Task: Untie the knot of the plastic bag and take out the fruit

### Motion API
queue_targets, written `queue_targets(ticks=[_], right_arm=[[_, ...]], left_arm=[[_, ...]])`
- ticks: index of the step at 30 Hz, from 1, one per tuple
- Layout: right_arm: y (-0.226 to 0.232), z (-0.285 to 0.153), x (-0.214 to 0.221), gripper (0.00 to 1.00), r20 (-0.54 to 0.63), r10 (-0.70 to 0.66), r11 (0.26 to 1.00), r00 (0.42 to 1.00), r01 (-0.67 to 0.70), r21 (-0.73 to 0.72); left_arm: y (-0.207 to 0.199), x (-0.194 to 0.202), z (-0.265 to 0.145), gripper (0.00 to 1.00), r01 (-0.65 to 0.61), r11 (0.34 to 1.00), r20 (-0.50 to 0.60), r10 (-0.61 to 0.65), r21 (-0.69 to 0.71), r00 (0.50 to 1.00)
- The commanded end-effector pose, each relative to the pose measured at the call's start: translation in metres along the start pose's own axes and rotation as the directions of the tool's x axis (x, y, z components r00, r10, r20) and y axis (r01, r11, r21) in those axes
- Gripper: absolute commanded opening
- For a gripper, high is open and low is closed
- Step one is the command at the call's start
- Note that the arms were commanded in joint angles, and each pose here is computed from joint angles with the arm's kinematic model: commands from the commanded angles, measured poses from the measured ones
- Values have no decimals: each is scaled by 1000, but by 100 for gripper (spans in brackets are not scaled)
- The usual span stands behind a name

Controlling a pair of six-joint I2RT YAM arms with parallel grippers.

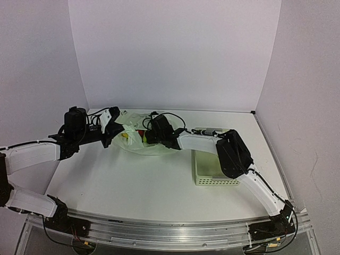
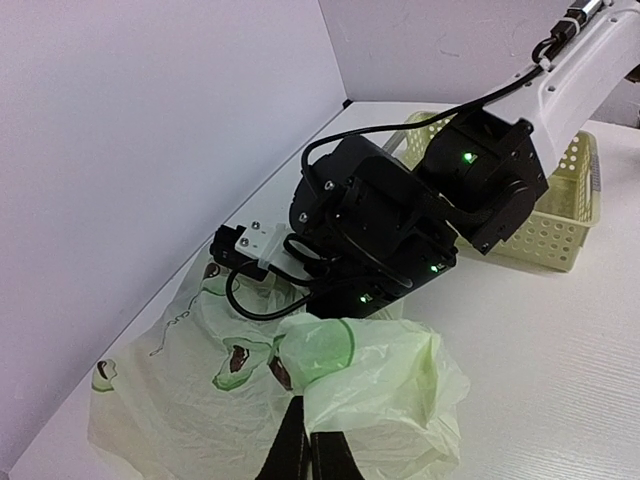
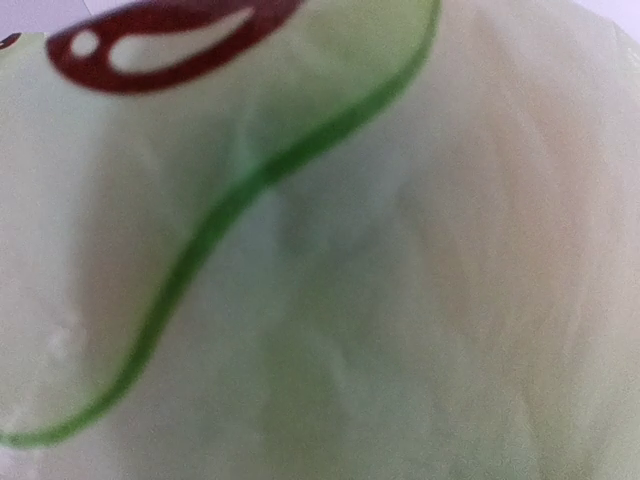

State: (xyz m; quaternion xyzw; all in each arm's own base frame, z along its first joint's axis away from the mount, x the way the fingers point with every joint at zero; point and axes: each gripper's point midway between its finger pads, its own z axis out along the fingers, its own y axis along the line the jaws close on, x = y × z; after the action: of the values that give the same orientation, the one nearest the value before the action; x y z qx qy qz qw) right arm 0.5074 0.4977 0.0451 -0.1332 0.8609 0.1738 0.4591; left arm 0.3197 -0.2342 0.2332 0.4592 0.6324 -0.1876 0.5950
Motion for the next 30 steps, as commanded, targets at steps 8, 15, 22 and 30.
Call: queue_targets(ticks=[8, 15, 22, 30], right_arm=[[45, -81, -59, 29, 53, -27, 952, 998, 42, -302], [62, -164, -75, 26, 42, -62, 872, 997, 75, -484], [52, -226, -91, 27, -12, -19, 762, 1000, 6, -648], [-20, -266, -103, 28, -99, 97, 756, 990, -138, -640]], left_arm=[[26, -7, -2, 0, -11, 992, -5, 10, -125, 1000], [28, -11, -5, 0, 7, 991, -4, -8, -130, 1000], [28, -15, -8, 0, 18, 992, -2, -18, -125, 1000], [27, -18, -8, 0, 26, 993, 6, -26, -118, 1000]])
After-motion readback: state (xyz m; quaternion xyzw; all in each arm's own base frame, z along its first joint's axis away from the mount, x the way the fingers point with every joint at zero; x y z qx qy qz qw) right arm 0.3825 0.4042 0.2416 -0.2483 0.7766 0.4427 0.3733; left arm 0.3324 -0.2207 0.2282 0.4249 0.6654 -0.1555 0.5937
